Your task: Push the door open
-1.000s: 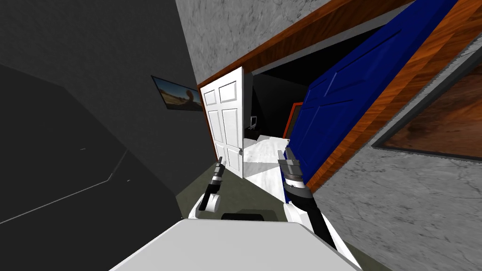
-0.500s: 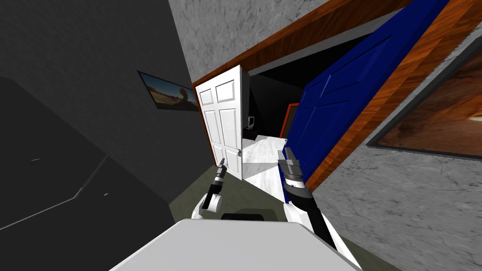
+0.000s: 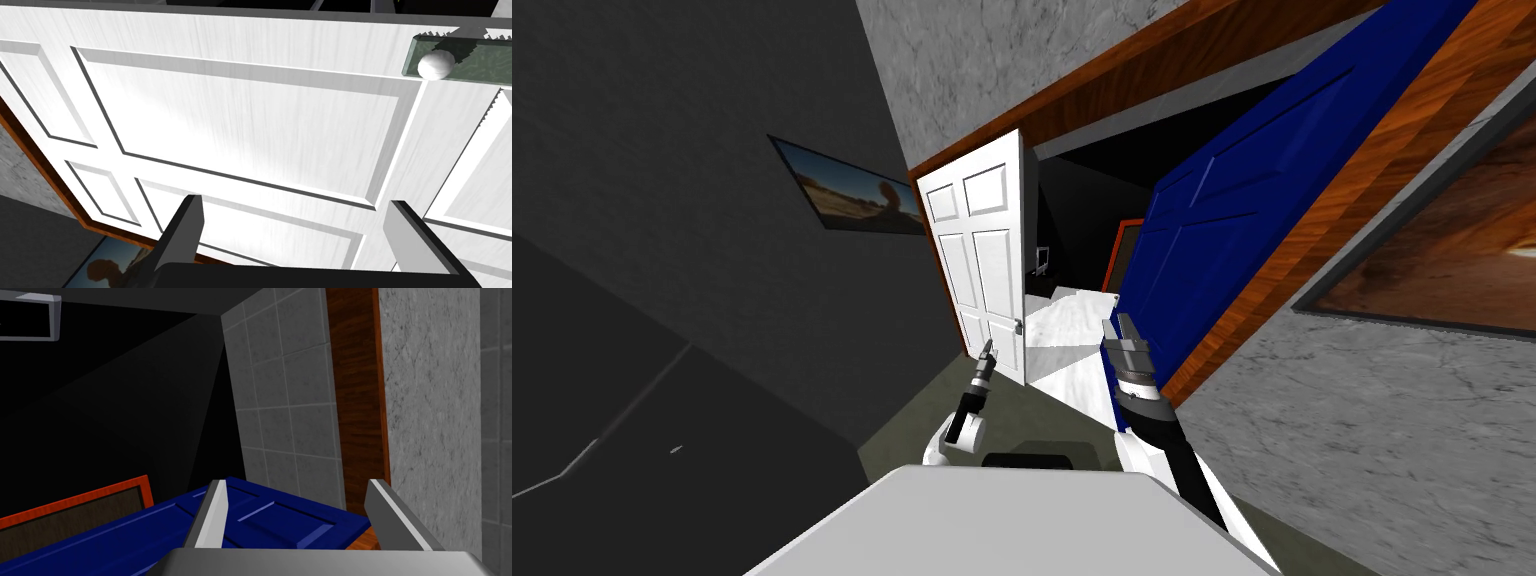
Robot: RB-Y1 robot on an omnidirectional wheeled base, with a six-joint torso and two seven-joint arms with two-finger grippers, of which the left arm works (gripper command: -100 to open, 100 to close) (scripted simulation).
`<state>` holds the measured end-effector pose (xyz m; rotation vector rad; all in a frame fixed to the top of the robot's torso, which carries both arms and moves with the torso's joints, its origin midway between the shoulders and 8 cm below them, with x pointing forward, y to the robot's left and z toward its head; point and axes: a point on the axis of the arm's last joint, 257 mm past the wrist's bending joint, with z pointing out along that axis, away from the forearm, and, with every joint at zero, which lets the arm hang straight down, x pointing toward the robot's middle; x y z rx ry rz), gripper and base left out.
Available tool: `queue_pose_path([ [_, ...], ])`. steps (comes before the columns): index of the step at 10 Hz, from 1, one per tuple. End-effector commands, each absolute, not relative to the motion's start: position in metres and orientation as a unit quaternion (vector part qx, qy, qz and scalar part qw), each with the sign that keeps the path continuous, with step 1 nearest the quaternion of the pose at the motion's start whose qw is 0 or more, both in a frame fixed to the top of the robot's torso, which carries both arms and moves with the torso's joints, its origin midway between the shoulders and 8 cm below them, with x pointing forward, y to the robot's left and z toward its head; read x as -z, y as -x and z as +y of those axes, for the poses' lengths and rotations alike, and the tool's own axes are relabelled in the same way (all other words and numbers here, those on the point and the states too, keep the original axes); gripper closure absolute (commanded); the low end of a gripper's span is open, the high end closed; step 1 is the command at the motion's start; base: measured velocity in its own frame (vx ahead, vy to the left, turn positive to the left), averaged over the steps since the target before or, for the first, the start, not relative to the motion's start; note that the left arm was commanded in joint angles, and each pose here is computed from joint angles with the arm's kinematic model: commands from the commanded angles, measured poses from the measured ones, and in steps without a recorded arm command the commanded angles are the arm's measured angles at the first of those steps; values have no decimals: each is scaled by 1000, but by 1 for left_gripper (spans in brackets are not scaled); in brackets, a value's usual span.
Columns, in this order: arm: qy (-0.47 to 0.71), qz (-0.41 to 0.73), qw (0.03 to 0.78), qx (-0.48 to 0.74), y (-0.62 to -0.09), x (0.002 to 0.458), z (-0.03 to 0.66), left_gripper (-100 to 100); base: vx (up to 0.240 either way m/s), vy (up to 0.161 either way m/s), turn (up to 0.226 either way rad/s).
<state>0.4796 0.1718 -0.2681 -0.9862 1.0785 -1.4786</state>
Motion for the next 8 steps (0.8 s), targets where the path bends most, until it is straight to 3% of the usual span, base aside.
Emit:
queue_pose_path([
  [1,412,457,501,609,-482,280,169,-100,72,34,-104],
  [8,422,489,480,594,-486,319,159,-100,60,44,-73],
])
